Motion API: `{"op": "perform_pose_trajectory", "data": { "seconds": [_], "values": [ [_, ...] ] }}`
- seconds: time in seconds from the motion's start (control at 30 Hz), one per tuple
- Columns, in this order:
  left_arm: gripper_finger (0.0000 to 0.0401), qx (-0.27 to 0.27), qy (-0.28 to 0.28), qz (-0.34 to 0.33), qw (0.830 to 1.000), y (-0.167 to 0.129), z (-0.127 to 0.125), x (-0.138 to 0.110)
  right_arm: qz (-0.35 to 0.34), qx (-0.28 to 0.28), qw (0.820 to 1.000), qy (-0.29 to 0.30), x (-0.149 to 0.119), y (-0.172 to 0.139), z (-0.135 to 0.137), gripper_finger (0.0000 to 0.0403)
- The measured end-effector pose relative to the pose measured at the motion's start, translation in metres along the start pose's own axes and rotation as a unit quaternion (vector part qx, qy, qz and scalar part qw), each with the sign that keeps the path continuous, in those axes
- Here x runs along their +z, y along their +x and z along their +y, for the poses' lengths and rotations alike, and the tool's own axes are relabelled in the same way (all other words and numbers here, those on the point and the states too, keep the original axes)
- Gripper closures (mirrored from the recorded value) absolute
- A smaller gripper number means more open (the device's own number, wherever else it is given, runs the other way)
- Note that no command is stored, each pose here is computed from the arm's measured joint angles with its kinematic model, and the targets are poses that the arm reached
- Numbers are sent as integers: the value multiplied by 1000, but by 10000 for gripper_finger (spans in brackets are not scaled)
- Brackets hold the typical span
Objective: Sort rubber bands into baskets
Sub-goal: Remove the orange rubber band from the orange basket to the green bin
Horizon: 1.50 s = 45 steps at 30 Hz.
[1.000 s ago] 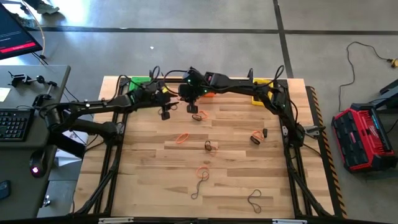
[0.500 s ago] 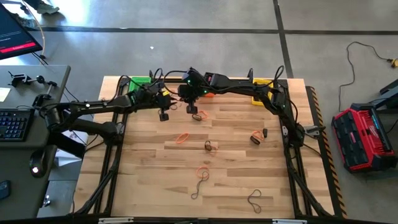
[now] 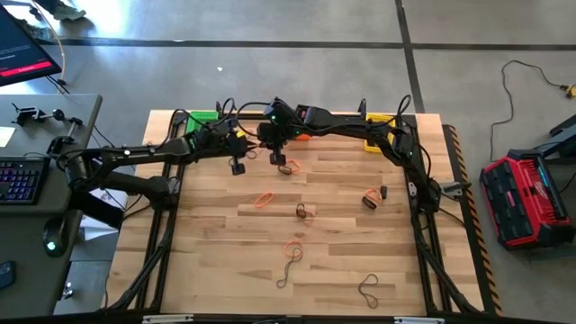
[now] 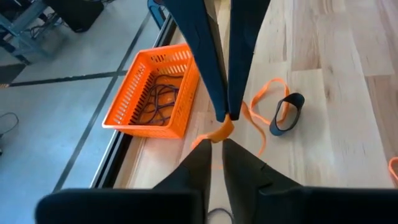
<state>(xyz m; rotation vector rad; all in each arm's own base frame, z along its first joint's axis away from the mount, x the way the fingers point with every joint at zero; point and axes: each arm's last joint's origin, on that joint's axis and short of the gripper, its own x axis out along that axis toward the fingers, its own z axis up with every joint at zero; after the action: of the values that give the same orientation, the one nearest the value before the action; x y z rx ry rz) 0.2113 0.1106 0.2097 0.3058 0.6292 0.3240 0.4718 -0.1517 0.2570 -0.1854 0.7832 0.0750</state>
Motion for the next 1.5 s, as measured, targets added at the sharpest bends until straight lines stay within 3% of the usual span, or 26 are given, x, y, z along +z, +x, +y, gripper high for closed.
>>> {"op": "perform_pose_trajectory", "data": {
  "seconds": [0.23,0.4,0.53,0.73,1.5],
  "values": [
    [318,2,-7,-5,1000,0,0,1,0,1,1000,-2,1,0,2,403],
    [309,6,-6,-15,1000,0,1,3,-2,7,1000,-5,3,1,6,403],
    [326,4,8,-13,1000,0,0,3,-3,10,1000,-7,4,2,8,403],
    [393,-3,34,-16,999,0,-5,5,-2,11,1000,-7,3,2,8,403],
    [398,12,22,19,1000,0,-7,1,15,5,1000,-12,3,-5,9,403]
  ]
}}
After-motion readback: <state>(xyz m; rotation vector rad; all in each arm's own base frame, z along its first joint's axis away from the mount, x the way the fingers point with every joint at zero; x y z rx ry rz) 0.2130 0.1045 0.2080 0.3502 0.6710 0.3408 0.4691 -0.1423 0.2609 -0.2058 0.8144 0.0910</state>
